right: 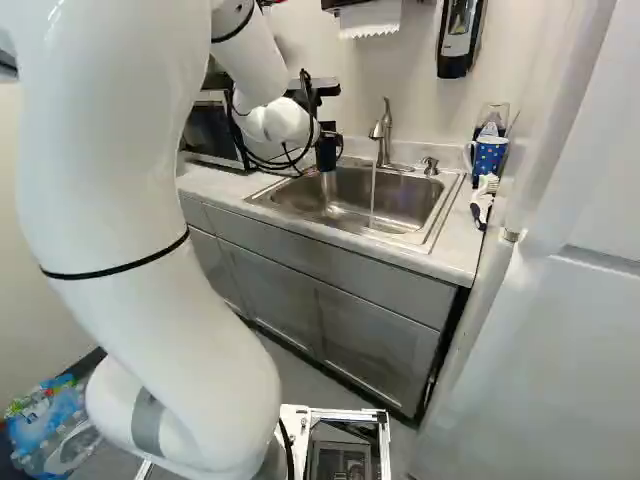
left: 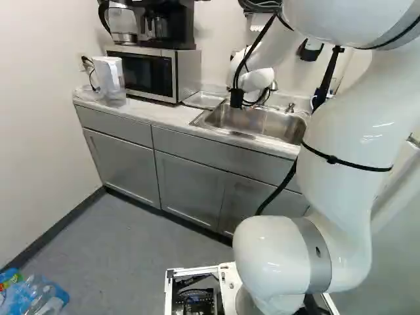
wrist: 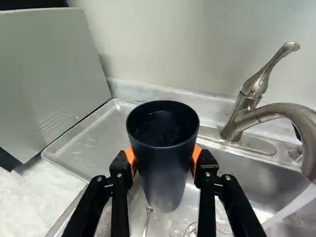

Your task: Rinse the cup and place it in the tray

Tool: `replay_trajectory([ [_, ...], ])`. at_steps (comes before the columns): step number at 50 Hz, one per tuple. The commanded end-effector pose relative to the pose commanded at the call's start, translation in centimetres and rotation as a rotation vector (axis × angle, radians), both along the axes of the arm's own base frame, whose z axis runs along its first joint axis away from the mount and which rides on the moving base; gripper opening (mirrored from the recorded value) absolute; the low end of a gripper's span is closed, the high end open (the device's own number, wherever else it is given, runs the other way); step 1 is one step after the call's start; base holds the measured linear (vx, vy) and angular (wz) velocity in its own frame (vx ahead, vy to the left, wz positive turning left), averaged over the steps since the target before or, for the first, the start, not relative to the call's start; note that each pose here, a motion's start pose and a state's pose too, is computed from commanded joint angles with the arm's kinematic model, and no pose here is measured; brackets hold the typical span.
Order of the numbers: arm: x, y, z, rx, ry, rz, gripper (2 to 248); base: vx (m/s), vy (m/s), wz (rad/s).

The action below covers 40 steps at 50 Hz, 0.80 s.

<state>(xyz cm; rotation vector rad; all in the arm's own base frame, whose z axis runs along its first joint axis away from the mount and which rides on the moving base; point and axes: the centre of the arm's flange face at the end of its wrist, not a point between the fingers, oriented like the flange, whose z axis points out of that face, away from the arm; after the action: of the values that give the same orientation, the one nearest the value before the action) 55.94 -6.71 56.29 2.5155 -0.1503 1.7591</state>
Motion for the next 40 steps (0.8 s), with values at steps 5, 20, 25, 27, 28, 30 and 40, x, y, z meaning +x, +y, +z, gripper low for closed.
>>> replay_trajectory([
  [5,-0.1,0.0,0.5,0.0,-0.001,0.0,124,0.0,0.0,0.0],
  [20,-0.4,0.1,2.0,-0.001,-0.006,0.0,124,0.0,0.0,0.0],
  [25,-0.5,0.1,2.5,-0.001,-0.009,0.0,124,0.0,0.0,0.0],
  [27,-0.6,0.1,2.7,-0.001,-0.012,0.0,124,0.0,0.0,0.0],
  [28,-0.6,0.1,2.8,-0.002,-0.013,0.0,124,0.0,0.0,0.0],
  [30,-0.6,0.1,3.0,-0.002,-0.016,0.0,124,0.0,0.0,0.0],
  [40,-0.7,0.1,3.3,-0.003,-0.023,0.0,124,0.0,0.0,0.0],
])
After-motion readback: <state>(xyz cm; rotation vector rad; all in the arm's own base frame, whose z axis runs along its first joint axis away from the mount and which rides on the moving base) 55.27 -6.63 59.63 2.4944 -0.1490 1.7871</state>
